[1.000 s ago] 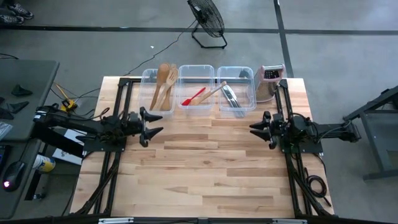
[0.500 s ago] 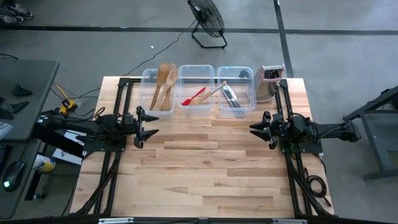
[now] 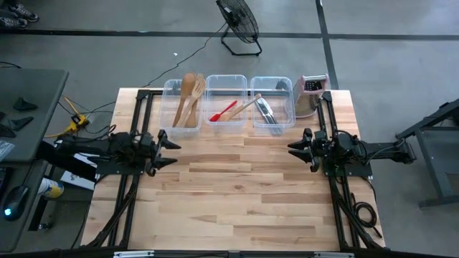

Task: Pick & Place Kitchen Items
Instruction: Return to Home Position

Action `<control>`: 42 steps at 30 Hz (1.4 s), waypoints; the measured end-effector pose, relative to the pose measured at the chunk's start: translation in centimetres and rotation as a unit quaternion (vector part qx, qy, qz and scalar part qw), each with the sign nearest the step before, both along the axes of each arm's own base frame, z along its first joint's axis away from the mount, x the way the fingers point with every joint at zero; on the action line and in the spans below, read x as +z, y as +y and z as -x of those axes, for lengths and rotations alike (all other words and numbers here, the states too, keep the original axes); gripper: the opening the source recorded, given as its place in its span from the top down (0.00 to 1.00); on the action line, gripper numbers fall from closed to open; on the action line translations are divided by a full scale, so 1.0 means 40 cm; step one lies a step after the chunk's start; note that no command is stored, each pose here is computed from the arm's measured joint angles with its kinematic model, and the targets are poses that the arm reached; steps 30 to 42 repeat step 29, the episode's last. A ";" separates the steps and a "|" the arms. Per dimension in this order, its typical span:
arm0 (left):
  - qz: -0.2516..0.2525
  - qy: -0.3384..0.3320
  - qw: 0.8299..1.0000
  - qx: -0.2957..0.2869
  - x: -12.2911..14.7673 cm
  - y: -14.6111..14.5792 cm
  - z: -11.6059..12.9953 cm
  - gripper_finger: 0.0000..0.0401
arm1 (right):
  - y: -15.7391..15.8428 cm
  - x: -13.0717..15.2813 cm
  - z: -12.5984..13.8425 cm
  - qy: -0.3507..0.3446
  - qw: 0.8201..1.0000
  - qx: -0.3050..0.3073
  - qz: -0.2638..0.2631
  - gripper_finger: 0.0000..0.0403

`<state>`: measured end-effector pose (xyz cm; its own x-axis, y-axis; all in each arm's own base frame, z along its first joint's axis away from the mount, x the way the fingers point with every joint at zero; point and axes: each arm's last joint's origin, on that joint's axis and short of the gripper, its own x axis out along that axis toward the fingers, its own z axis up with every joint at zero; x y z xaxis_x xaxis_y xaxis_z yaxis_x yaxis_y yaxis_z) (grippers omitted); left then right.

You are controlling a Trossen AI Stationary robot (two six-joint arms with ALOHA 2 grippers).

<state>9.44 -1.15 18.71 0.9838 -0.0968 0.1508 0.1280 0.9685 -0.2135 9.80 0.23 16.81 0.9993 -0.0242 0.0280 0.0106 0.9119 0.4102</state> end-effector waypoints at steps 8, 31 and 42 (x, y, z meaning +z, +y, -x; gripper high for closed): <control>0.022 0.043 0.999 -0.002 -0.012 0.000 -0.003 0.34 | 0.000 0.000 0.000 0.000 1.000 -0.001 0.000 0.68; 0.018 0.071 0.997 -0.001 -0.023 0.000 -0.003 0.34 | 0.000 0.000 0.000 0.000 1.000 -0.002 0.000 0.68; 0.018 0.071 0.997 -0.001 -0.023 0.000 -0.003 0.34 | 0.000 0.000 0.000 0.000 1.000 -0.002 0.000 0.68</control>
